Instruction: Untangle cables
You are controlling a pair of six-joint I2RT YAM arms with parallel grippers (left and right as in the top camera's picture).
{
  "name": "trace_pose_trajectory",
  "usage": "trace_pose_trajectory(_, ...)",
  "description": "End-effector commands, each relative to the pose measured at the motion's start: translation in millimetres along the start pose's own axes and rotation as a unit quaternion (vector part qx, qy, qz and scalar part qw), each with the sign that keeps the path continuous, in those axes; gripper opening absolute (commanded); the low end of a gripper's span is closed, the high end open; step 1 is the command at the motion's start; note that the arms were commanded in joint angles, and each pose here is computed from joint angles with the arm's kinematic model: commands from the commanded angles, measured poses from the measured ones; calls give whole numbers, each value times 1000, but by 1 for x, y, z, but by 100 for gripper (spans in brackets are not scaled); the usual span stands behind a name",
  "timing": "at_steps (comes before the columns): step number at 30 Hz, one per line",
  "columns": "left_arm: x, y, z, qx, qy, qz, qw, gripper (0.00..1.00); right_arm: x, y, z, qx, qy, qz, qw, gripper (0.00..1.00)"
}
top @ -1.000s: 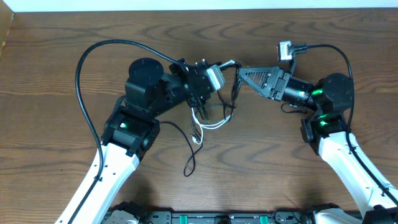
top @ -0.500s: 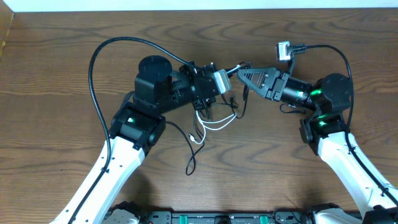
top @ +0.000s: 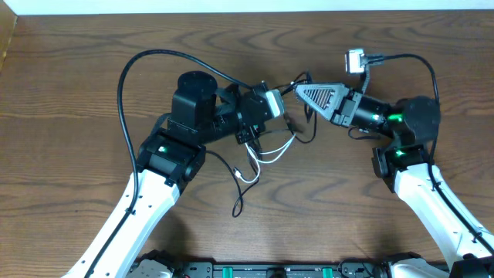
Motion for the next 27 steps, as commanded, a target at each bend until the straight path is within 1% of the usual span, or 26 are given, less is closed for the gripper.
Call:
trace_pose_trajectory(1, -2, 1, 0, 10, 4, -9, 1000, 8, 19, -1, -6, 27, 70, 36, 997, 1)
trace_pose_trajectory(5, -11, 2, -6, 25, 22, -33, 999, 8, 35, 1, -12, 41, 130, 68, 988, 1)
trace_pose_trajectory(11, -28, 4, -20, 68, 58, -74, 993, 8, 39, 2, -15, 49, 149, 77, 985, 1)
trace_pose_trajectory(15, -37, 7, -41, 142, 82, -81, 983, 8, 42, 2, -16, 52, 161, 83, 982, 1)
trace_pose_trajectory(19, -43, 14, -59, 221, 92, -74, 968, 7, 43, 3, -17, 54, 169, 86, 980, 1)
trace_pose_trajectory(20, -46, 19, -67, 254, 94, -74, 960, 8, 43, 3, -17, 54, 169, 86, 980, 1)
trace_pose_trajectory(23, -52, 25, -75, 292, 99, -80, 948, 7, 43, 3, -17, 53, 168, 86, 981, 1)
trace_pose_trajectory(27, -58, 31, -82, 320, 108, -92, 937, 8, 43, 4, -16, 51, 169, 85, 981, 1)
Point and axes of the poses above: each gripper's point midway between its finger pads, its own y axis back along the fingers, its own x axis along the line the jaws close on, z = x × y, the point moved 7 cm from there along y, back along the fingers, and after that the axes turned 14 degrees about -y, right-handed, at the moved point
